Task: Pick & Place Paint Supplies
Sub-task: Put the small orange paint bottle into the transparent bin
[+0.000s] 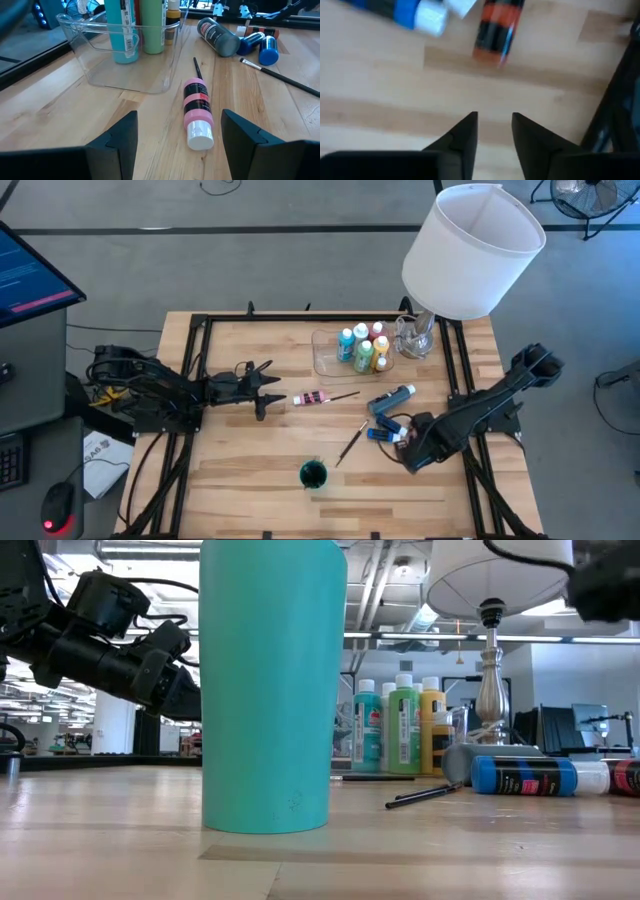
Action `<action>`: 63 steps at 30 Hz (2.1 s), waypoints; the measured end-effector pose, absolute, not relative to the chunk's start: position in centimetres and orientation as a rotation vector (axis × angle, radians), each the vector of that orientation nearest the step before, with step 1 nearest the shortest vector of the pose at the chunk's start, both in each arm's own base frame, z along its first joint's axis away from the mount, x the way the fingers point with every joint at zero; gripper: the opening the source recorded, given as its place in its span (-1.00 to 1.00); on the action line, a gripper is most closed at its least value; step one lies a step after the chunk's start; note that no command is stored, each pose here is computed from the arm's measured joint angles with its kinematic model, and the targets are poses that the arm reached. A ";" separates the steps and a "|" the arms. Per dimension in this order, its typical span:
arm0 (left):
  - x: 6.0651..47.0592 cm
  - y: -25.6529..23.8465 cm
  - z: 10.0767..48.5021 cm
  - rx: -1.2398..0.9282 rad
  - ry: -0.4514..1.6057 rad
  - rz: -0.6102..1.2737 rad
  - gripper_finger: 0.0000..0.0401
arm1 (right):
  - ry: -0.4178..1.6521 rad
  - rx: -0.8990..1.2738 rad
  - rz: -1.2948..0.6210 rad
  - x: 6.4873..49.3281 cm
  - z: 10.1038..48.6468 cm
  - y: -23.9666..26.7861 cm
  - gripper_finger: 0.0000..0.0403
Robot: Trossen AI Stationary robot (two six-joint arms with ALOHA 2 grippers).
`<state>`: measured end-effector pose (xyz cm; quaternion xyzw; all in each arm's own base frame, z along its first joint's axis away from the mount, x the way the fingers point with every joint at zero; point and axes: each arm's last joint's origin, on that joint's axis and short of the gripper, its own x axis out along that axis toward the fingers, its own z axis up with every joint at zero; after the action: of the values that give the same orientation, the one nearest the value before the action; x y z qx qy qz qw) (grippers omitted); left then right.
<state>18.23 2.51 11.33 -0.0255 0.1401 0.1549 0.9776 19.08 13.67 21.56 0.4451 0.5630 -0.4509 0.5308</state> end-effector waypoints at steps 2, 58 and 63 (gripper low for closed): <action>18.2 2.5 11.3 -0.050 0.283 0.312 -0.07 | 1.300 1.061 -1.103 18.7 20.7 13.2 -0.38; 18.3 2.5 11.4 -0.042 0.276 0.312 -0.07 | 1.252 1.080 -1.182 19.2 13.9 9.5 -0.14; 18.3 2.5 11.4 -0.042 0.275 0.312 -0.07 | 1.253 1.078 -1.173 19.2 13.9 9.6 -0.22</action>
<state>18.26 2.52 11.41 -0.0211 0.1363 0.1548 0.9783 19.19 9.65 13.91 0.4515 0.5247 -0.4911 0.5288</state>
